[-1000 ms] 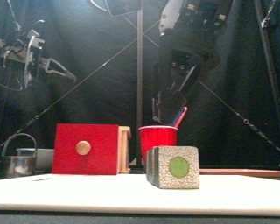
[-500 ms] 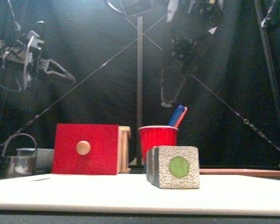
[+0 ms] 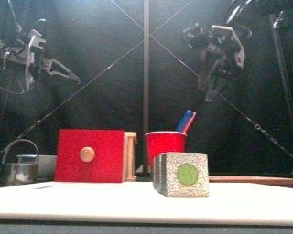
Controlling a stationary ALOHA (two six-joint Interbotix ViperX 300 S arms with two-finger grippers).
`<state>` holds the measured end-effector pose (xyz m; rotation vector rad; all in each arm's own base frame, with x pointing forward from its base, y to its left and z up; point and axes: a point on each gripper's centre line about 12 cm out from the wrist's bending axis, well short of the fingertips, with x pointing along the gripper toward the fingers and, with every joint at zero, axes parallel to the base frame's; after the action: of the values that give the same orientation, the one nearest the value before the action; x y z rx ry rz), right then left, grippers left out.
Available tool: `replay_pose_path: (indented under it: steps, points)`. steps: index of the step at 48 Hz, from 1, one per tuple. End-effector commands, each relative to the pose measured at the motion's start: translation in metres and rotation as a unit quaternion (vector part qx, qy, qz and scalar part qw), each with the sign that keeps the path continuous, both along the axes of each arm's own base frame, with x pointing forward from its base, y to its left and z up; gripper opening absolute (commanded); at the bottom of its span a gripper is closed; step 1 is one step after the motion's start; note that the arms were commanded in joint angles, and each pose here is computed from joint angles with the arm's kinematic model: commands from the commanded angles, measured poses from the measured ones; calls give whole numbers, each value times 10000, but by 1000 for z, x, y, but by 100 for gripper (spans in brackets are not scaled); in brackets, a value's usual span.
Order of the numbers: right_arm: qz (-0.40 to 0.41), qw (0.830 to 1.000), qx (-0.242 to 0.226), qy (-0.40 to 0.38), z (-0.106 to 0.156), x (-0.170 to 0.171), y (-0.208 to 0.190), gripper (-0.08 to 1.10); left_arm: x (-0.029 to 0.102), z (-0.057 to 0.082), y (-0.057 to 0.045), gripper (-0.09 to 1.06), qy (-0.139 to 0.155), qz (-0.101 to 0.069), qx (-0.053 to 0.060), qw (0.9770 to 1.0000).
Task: Place sushi on board then cut the sushi with the knife then place the pieces on the plate
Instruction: Pick knife at handle with right hand
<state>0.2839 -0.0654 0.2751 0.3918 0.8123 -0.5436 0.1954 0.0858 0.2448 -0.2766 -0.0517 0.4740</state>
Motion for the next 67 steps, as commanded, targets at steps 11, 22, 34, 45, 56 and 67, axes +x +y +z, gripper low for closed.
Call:
replay_pose_path:
  steps: [11,22,34,45,56,67]
  points:
    - [-770,9954,540,-204,15,-21,-55,95,3,10,2,10,-137,35,63,9999]
    - [-541,9942,894,-264,21,-11,-78,95,2,10,4,10,-137,81,64,9999]
    - [-625,9913,1089,-387,12,0,-94,95,1,9,6,10,-124,139,76,9998]
    - [-628,9894,1300,-149,1,21,-106,95,-6,4,16,10,-57,404,76,9991]
    - [-683,9851,1581,-51,-8,38,-111,95,-9,-3,16,10,39,428,67,9991]
    - [-612,9773,1956,531,-15,44,-114,95,-9,-2,17,10,25,438,73,9990]
